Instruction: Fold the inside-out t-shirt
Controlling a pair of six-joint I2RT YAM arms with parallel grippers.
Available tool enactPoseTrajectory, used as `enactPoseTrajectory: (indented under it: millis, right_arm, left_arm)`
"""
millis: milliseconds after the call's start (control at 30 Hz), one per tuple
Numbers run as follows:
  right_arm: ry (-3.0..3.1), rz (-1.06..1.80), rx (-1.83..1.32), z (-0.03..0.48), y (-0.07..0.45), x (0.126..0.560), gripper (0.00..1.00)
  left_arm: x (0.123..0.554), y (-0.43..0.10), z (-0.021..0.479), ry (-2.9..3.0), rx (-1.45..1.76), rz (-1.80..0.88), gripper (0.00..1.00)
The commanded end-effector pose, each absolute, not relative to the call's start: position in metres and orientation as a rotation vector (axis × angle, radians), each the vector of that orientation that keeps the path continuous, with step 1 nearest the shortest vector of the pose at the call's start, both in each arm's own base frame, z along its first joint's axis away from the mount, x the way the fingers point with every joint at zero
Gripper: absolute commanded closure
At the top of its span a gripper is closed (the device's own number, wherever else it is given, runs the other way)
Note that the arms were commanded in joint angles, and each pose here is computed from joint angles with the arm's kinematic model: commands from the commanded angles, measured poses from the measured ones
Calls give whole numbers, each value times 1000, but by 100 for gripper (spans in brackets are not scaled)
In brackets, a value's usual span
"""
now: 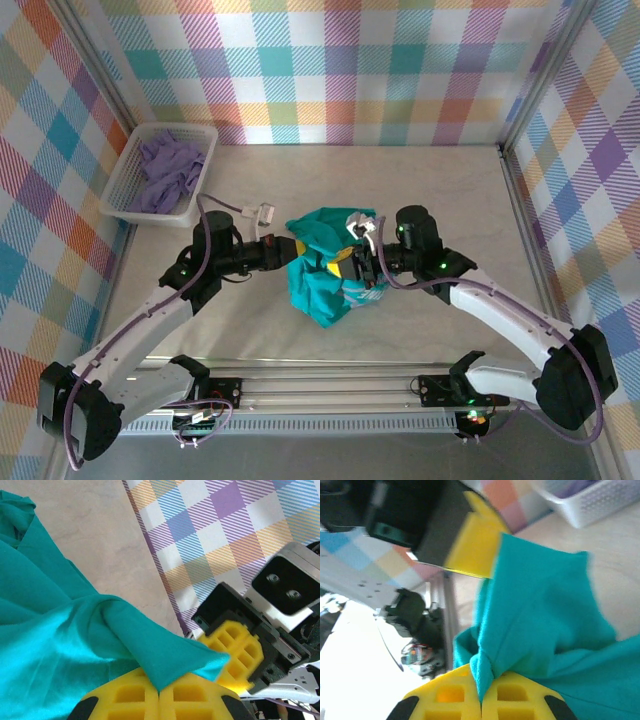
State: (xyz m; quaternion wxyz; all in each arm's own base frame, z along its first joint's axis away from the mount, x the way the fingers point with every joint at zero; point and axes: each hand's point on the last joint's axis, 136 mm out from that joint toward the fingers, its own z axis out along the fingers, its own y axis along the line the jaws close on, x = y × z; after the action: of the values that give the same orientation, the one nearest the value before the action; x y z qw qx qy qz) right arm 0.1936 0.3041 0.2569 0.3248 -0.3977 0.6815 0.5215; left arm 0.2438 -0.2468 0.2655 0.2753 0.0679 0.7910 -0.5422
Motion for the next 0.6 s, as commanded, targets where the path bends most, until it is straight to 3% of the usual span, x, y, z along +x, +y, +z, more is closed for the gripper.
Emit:
enactPoseTrajectory:
  millis: [0,100,133,233,300,367,567]
  right_arm:
    - [1618,1524,-1108,286,309,176,100]
    - [1727,1424,-1002,277,311,200,100]
    - [1834,1324,-919,266,308,218,96]
    - [2189,882,-619,227,271,271,68]
    - [2261,718,-588,222,254,276,60]
    - [2173,723,-675,237,258,263,55]
    - [1753,1184,-998,297,299,176,51]
  left_arm:
    - [250,-242,266,2118,142,-1448,100]
    - [241,-245,276,2069,191,-1504,100]
    - [237,-246,281,2043,211,-1532,100]
    - [229,-245,291,1995,245,-1557,100]
    - [227,-244,294,1982,252,-1562,100]
    - [228,-244,295,1984,242,-1561,100]
    - [234,-244,295,1988,216,-1545,100]
